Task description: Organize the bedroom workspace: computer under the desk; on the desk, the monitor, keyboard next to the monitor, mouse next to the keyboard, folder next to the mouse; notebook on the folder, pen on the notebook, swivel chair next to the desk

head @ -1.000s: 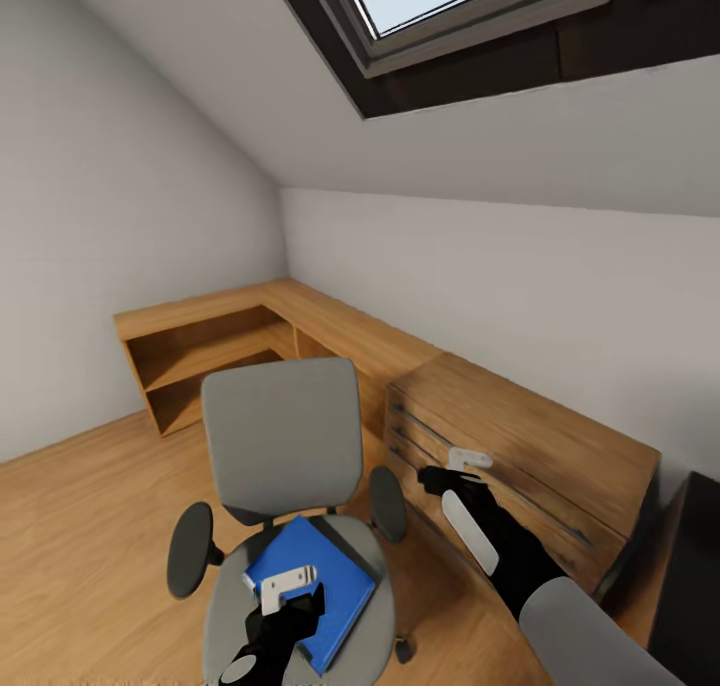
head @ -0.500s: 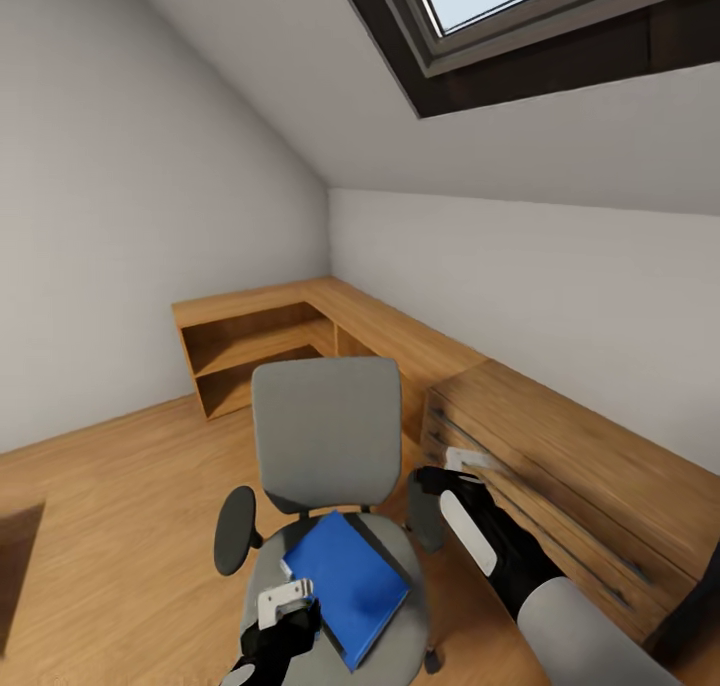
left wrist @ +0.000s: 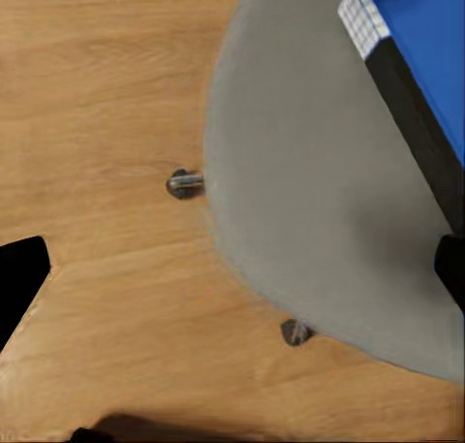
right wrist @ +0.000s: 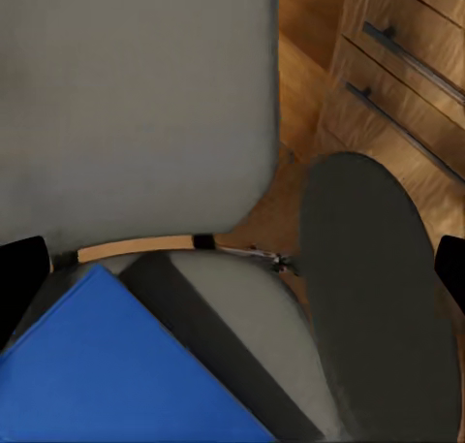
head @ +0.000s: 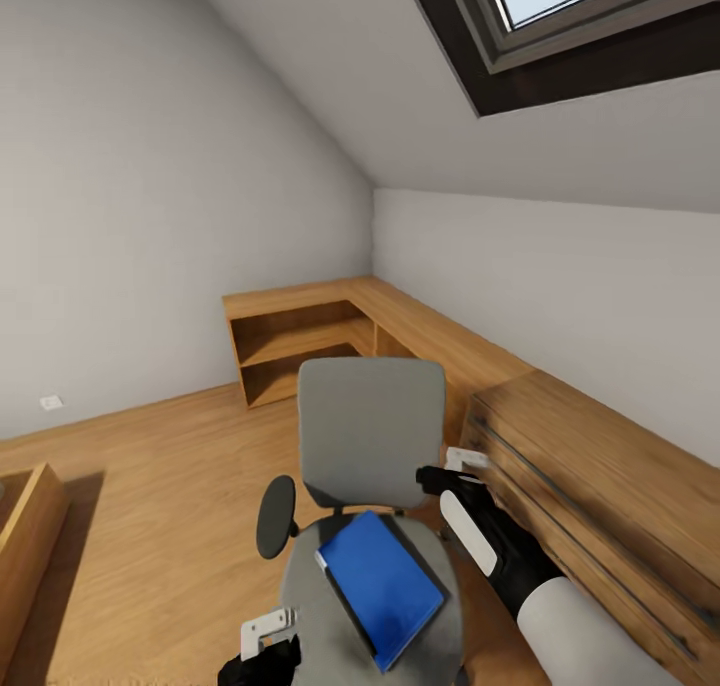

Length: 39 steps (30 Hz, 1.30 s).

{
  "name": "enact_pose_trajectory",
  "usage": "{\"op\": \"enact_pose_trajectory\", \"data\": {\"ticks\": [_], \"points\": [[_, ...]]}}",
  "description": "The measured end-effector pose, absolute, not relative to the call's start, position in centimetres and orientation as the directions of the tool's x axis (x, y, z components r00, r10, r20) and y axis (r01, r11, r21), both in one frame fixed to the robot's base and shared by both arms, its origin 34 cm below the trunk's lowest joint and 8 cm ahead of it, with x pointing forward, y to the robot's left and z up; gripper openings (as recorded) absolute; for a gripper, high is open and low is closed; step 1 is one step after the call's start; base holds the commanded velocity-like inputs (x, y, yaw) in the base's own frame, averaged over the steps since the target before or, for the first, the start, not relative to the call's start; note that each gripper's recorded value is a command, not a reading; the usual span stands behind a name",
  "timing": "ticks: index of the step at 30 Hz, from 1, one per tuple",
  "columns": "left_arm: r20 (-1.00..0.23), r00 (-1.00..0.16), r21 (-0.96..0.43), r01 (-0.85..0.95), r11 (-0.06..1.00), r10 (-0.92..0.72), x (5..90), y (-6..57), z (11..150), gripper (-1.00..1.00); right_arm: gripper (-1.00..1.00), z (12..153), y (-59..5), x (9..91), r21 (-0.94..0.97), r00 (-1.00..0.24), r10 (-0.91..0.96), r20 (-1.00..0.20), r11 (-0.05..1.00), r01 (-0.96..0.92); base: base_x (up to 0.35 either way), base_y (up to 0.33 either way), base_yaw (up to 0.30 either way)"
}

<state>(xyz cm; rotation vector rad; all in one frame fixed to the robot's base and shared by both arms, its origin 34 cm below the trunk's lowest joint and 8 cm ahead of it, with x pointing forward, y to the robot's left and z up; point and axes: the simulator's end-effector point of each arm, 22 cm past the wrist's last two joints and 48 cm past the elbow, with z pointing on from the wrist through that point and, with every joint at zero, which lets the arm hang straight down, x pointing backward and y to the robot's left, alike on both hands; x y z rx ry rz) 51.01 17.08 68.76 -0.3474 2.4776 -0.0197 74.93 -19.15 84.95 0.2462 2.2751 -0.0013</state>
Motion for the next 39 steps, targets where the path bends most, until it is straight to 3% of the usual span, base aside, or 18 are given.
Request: {"op": "enact_pose_trajectory", "data": {"ticks": [3, 15, 23, 39], "points": [[-0.572, -0.772, -0.027, -0.319, 0.947, -0.277, 49.5, 21.3, 66.1, 1.0, 1.0, 85.0, -19.1, 74.9, 0.081, -0.638, 0.177, -0.749, 0.981, 0.177, 0.0, 0.0, 0.279], [-0.573, -0.67, -0.01, -0.57, 0.822, -0.471, 49.3, 30.3, 65.3, 1.0, 1.0, 84.8, -19.0, 74.8, 0.078, -0.644, 0.174, -0.745, 0.982, 0.174, 0.0, 0.0, 0.277], [-0.579, -0.646, -0.019, -0.599, 0.8, -0.497, 49.5, 31.2, 65.6, 1.0, 1.0, 84.5, -19.1, 74.7, 0.076, -0.648, 0.173, -0.742, 0.981, 0.176, 0.0, 0.0, 0.197], [-0.582, -0.641, -0.017, -0.605, 0.796, -0.5, 49.7, 31.4, 64.2, 1.0, 1.0, 82.7, -19.3, 74.7, 0.076, -0.654, 0.173, -0.737, 0.982, 0.174, 0.0, 0.0, 0.016]]}}
